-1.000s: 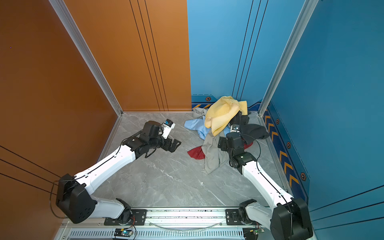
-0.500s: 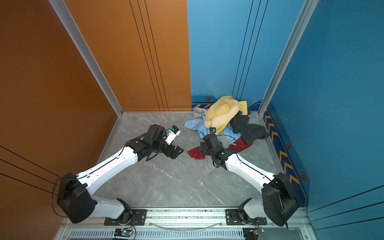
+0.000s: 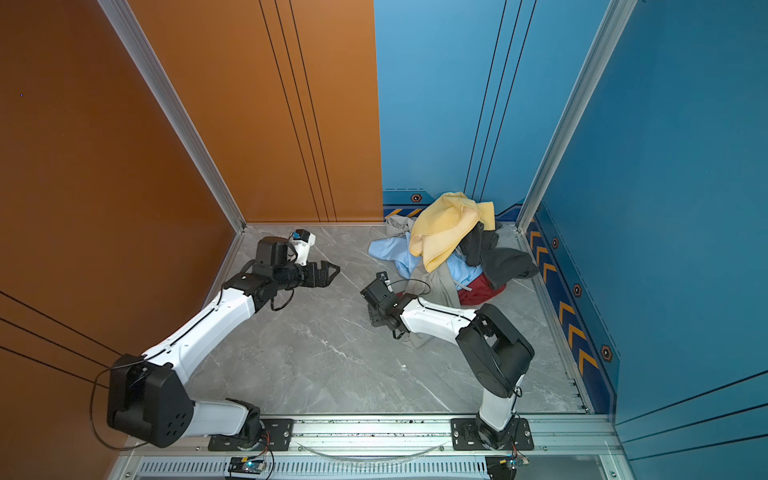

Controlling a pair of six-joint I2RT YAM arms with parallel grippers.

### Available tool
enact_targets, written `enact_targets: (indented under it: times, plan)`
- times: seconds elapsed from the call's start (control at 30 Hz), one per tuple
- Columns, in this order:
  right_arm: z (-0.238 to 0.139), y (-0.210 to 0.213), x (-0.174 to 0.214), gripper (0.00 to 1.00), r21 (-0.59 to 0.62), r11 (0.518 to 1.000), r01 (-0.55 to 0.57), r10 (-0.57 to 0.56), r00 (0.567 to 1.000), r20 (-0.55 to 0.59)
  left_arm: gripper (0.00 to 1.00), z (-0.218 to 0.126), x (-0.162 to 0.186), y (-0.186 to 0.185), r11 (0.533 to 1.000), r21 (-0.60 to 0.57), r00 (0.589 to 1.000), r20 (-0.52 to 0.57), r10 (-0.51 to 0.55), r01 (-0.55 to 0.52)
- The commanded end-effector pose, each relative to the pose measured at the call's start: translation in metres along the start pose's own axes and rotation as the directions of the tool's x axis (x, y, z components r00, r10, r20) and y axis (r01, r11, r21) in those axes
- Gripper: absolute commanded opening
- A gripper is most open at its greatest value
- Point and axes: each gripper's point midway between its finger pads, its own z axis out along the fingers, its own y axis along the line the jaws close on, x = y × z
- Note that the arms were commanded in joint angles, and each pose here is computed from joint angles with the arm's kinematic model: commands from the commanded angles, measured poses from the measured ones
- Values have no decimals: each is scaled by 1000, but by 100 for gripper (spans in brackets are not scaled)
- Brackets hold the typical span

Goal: Pick out a specific cloth from the pile
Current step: 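Lower the right gripper onto the red cloth edge and close it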

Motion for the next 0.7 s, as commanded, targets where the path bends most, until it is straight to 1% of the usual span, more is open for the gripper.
enact_targets:
  times: [0.0,0.13,0.33,0.47,0.57,0.67]
  plan:
    - [4,-3,-2,71,41,999,-10,11,1000,-22,95,-9,-8,-13,998,64,999,38,-4,1]
    - [15,-3,0,69,39,999,-22,24,999,-46,95,-11,-8,-16,997,69,999,41,21,-24]
    - [30,-10,1,64,53,997,-53,57,995,-78,95,-15,-2,-27,991,82,994,36,102,-104]
    - [41,-15,5,60,59,996,-74,80,991,-105,95,-14,2,-32,988,91,992,27,122,-124]
    - [47,-20,7,56,64,994,-89,96,988,-120,95,-14,2,-32,988,89,992,28,126,-128]
    - [54,-21,12,49,67,994,-90,99,985,-140,95,-13,1,-31,988,83,991,29,127,-129]
